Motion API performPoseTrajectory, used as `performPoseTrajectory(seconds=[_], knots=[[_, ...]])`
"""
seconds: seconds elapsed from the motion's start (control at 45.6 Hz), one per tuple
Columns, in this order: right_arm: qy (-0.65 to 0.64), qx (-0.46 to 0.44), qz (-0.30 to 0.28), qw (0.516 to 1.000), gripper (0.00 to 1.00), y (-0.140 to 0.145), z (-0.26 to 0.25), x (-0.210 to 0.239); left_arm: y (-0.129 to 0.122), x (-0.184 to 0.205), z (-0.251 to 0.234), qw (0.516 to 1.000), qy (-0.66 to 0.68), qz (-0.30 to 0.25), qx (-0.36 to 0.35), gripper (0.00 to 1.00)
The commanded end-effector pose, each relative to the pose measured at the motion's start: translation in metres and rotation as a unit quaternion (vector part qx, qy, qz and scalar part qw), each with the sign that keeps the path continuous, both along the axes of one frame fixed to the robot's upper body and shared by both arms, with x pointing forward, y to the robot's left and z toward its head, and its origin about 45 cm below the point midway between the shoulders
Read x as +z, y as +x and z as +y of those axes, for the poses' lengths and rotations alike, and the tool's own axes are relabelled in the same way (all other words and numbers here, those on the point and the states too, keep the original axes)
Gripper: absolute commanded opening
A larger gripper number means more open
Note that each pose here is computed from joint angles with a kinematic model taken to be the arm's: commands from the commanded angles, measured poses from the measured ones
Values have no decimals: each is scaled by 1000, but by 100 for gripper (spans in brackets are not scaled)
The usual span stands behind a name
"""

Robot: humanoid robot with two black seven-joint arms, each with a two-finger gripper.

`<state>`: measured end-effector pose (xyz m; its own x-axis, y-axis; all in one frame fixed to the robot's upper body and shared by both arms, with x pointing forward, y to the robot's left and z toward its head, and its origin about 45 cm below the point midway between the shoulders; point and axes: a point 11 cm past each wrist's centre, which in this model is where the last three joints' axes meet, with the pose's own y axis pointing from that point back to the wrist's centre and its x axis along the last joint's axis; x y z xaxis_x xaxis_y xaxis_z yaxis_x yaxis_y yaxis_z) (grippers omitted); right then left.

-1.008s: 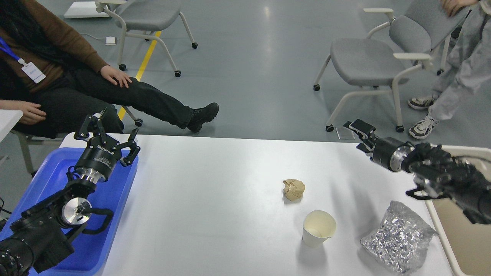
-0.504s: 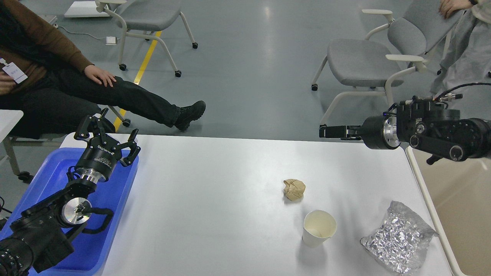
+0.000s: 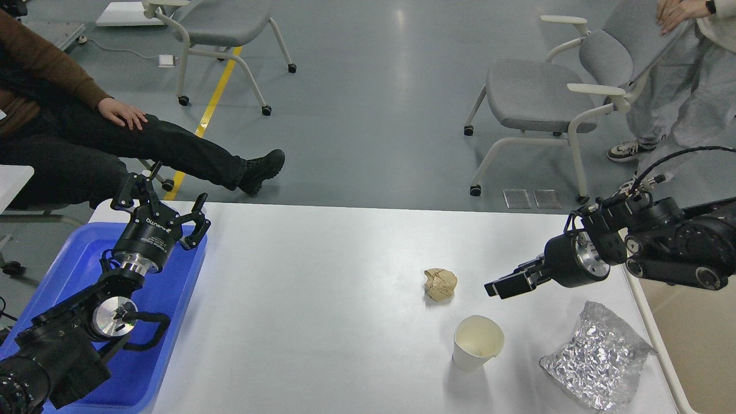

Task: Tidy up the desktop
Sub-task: 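Swing the right gripper out and over toward the white paper cup, then lower the right gripper onto the white paper cup and close it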

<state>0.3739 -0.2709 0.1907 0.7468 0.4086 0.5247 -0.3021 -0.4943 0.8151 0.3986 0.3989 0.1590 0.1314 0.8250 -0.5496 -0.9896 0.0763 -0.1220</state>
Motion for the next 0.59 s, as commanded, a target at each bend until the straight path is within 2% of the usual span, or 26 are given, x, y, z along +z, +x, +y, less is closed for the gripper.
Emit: performPoseTrajectory(seconds=[0.0, 0.57], knots=[[2, 7, 19, 1000, 100, -21, -6, -27, 0, 0, 0, 1000, 0, 0, 0, 98], [5, 27, 39, 999, 100, -31, 15, -53, 0, 0, 0, 1000, 0, 0, -1, 98]])
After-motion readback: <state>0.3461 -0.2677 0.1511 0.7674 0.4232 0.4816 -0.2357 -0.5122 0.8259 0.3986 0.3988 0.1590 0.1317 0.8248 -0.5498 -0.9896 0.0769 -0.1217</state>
